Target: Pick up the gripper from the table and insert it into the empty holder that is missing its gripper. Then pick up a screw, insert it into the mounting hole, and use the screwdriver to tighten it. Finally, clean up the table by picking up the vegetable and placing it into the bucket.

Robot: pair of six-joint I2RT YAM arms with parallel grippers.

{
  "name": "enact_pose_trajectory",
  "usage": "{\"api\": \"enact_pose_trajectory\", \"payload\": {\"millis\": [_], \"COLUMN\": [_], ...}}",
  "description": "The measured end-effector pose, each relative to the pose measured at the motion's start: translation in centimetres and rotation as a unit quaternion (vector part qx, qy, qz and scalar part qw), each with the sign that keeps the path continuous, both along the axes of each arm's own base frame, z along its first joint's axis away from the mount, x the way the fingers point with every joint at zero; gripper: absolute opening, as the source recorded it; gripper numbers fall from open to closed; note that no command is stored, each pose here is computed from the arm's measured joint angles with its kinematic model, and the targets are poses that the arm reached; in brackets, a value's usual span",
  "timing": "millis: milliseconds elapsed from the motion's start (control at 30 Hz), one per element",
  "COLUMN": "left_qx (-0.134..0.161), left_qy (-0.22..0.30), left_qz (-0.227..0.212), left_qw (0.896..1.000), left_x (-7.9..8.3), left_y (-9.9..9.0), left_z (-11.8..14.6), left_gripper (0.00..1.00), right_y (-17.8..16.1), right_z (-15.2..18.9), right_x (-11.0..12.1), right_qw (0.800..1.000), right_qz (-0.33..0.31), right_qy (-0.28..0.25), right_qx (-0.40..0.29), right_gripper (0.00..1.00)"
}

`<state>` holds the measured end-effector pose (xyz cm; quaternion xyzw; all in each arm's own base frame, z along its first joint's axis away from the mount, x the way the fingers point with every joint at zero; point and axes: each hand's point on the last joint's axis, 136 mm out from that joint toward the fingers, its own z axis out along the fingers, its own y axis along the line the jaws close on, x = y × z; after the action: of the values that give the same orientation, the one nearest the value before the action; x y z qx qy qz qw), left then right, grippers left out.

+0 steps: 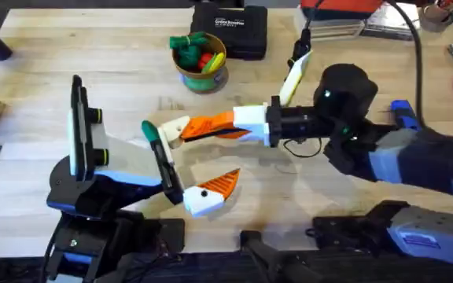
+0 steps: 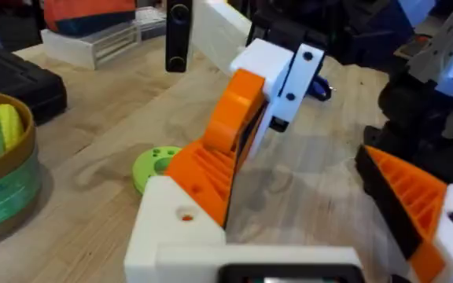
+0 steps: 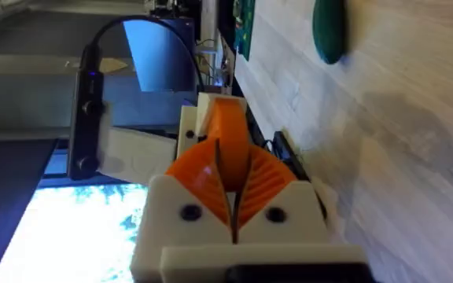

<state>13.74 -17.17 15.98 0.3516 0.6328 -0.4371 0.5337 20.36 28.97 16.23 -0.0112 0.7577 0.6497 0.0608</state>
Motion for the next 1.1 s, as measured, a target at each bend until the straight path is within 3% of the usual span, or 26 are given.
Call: {"api": "enact_pose_trajectory", "payload": {"millis": [400, 1100], "left_qx": [-0.003, -0.001], "left_qy": [0.016, 0.011], "left_qz": [0.011, 0.036], "left_qw": [1.0, 0.999], "left_x": [0.4, 1.2], "left_y": [0.2, 0.6], "left_z": [-0.2, -0.1], "left_gripper": [0.985, 0.986], "right_y": [2.7, 3.5], "right_z": [-0.8, -0.6], "right_x": [0.6, 1.7], "right_qw": [0.999, 1.0], "right_qz": [0.023, -0.005], "right_qy": [0.023, 0.015], "right_qx": [0.017, 0.012], "right_gripper": [0.01, 0.013]}}
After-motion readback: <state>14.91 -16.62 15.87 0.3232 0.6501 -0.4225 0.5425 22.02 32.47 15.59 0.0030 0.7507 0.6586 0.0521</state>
